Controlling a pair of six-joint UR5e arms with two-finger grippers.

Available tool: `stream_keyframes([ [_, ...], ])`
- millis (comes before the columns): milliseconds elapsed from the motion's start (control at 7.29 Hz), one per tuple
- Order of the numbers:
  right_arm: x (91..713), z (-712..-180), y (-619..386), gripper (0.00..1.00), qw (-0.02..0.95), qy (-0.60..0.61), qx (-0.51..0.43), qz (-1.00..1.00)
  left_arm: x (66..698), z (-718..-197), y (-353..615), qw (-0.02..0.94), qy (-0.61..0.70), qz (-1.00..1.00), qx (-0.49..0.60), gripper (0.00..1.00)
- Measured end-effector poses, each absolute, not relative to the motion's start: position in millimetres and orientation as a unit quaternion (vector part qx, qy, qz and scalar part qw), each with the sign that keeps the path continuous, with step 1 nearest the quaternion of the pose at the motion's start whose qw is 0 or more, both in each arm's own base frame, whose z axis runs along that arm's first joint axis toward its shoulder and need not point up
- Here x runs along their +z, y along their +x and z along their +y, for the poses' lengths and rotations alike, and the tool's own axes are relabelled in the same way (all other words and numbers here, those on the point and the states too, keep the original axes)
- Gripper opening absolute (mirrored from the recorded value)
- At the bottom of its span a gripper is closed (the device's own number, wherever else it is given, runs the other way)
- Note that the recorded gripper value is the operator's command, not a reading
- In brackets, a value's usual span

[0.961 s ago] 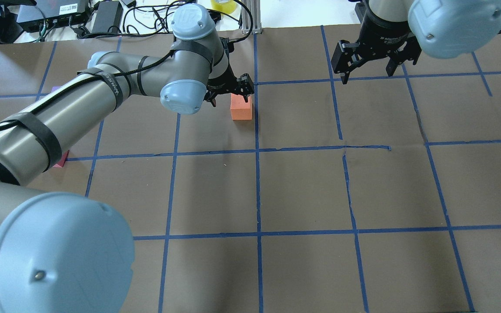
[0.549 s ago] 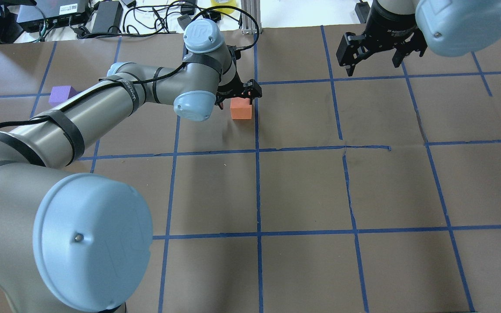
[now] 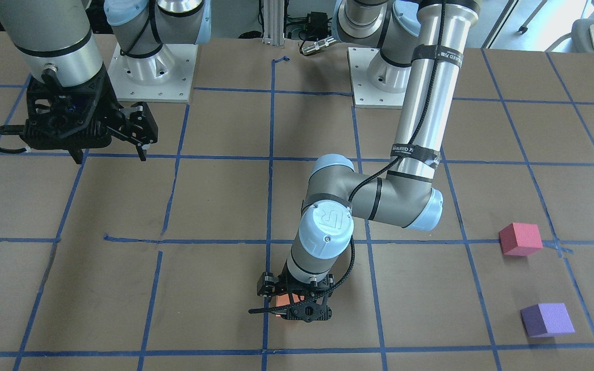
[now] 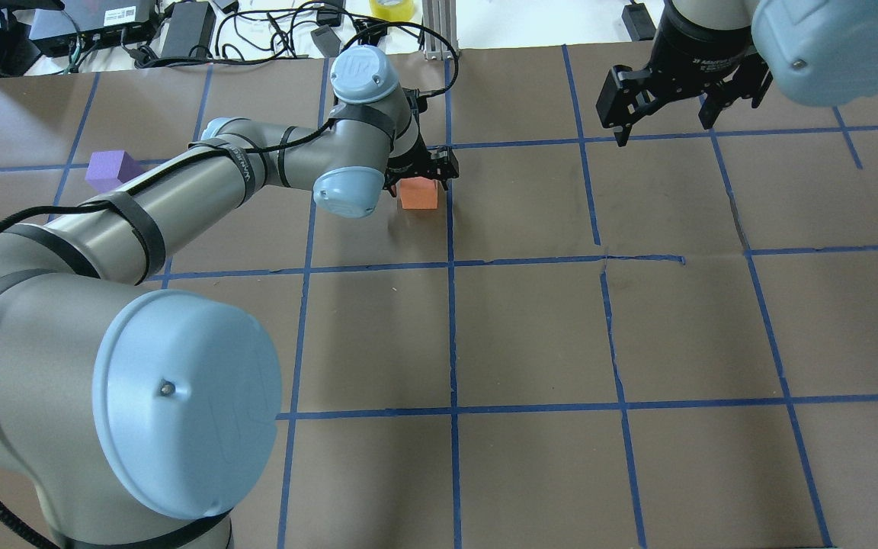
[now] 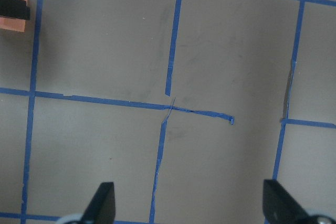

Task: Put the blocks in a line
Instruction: 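Carry the orange cube with the left gripper toward the purple cube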

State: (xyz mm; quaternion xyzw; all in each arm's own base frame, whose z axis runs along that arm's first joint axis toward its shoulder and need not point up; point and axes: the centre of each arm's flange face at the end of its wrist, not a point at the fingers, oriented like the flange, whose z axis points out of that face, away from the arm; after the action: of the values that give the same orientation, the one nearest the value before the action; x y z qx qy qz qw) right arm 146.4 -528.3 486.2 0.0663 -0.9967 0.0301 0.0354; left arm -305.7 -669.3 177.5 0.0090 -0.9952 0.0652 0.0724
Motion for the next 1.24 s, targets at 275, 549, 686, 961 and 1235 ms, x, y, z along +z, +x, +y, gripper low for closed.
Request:
stream_keyframes([
  [275,477,-513,148,1.00,0.017,0.065,0.024,-0.997,170,-670,-305,0.068,-0.006,-0.996,0.063,0.76],
  [549,476,-502,149,1.00,0.013,0.062,0.029,-0.998,172,-672,-301,0.060,-0.046,-0.995,0.069,0.00],
  [686,478,-500,149,1.00,0.012,0.062,0.032,-0.998,176,-674,-293,0.040,-0.066,-0.994,0.076,0.00],
  [961,479,-499,149,1.00,0.012,0.063,0.034,-0.997,194,-686,-249,-0.017,-0.077,-0.993,0.091,0.00],
  [1235,479,-500,147,1.00,0.017,0.065,0.034,-0.997,224,-704,-157,-0.052,-0.073,-0.993,0.082,0.00],
])
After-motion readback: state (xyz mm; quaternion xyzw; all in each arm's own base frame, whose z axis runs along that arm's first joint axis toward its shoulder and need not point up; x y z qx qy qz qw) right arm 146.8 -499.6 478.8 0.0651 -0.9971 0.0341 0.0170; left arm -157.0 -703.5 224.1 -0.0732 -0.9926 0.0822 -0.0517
